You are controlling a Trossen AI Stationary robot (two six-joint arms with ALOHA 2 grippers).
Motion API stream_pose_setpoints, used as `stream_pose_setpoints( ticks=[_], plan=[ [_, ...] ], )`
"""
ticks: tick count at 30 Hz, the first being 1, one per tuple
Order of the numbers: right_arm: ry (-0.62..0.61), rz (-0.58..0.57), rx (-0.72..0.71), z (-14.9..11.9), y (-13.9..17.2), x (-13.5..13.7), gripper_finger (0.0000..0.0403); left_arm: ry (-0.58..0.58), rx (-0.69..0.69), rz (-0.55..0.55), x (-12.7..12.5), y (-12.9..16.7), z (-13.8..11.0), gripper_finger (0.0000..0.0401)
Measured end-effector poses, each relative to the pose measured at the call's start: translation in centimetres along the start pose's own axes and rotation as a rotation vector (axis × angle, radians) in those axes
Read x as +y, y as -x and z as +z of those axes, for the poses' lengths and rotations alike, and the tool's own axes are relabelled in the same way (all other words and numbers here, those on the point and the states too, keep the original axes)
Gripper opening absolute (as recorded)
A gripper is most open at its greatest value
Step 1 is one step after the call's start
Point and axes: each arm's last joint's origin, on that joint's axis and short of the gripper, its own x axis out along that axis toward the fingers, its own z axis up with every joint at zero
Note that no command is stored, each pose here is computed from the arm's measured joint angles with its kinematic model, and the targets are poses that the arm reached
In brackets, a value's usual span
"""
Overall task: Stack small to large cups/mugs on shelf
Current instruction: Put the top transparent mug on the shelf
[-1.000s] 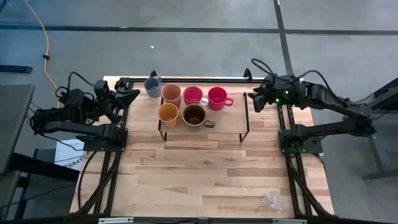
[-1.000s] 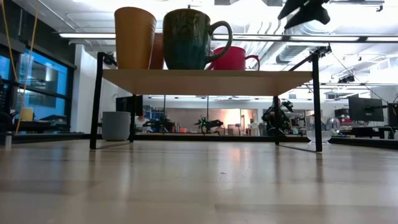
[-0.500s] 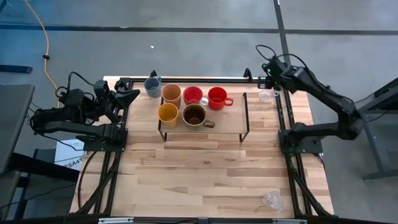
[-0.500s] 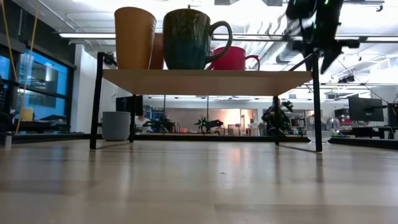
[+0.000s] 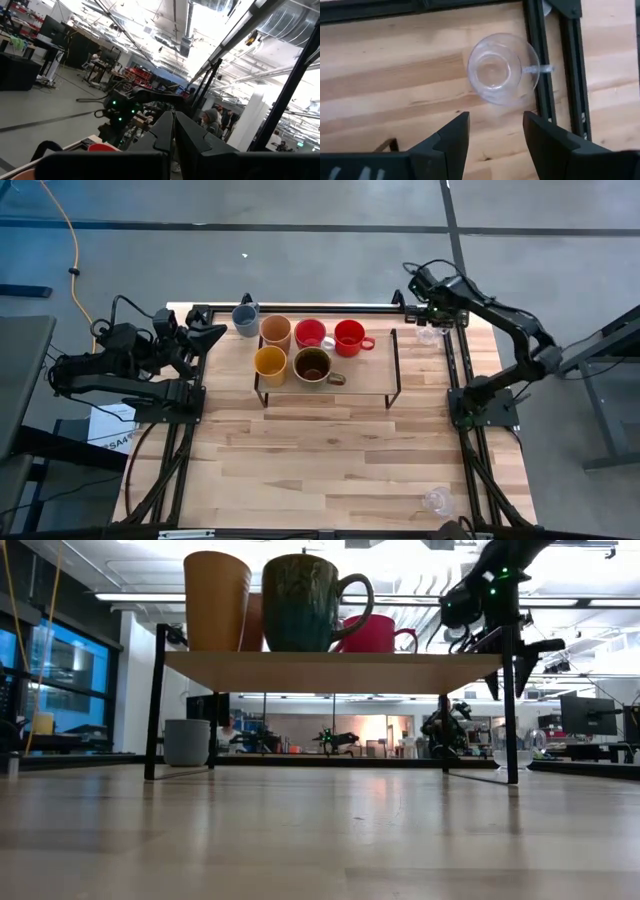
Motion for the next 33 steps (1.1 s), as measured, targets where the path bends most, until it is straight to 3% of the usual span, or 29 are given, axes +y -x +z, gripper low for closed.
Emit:
stream_pose_setpoints(
  ticks=[9, 15, 22, 29, 33],
  plan=[
    [-0.259, -0.108, -0.102, -1.0, -0.1, 0.6, 0.0177, -0.022, 0.0, 0.0, 0.0, 0.0, 0.0, 0.0007],
    [-0.43, -0.183, -0.066, -3.6, -3.2, 0.2, 0.0177, -0.032, 0.0, 0.0, 0.0, 0.0, 0.0, 0.0007],
    [-0.654, -0.009, -0.186, -4.1, -3.5, -0.5, 0.0177, -0.032, -0.001, -0.001, 0.0, 0.0, 0.0, 0.0007],
    [-0.749, -0.053, -0.18, -4.2, -5.3, -1.5, 0.0177, -0.032, -0.002, -0.001, 0.0, 0.0, 0.0, 0.0007],
    [-0.805, 0.002, -0.197, -4.0, -6.3, -1.4, 0.0177, -0.028, -0.002, -0.001, 0.0, 0.0, 0.0, 0.0007]
  ],
)
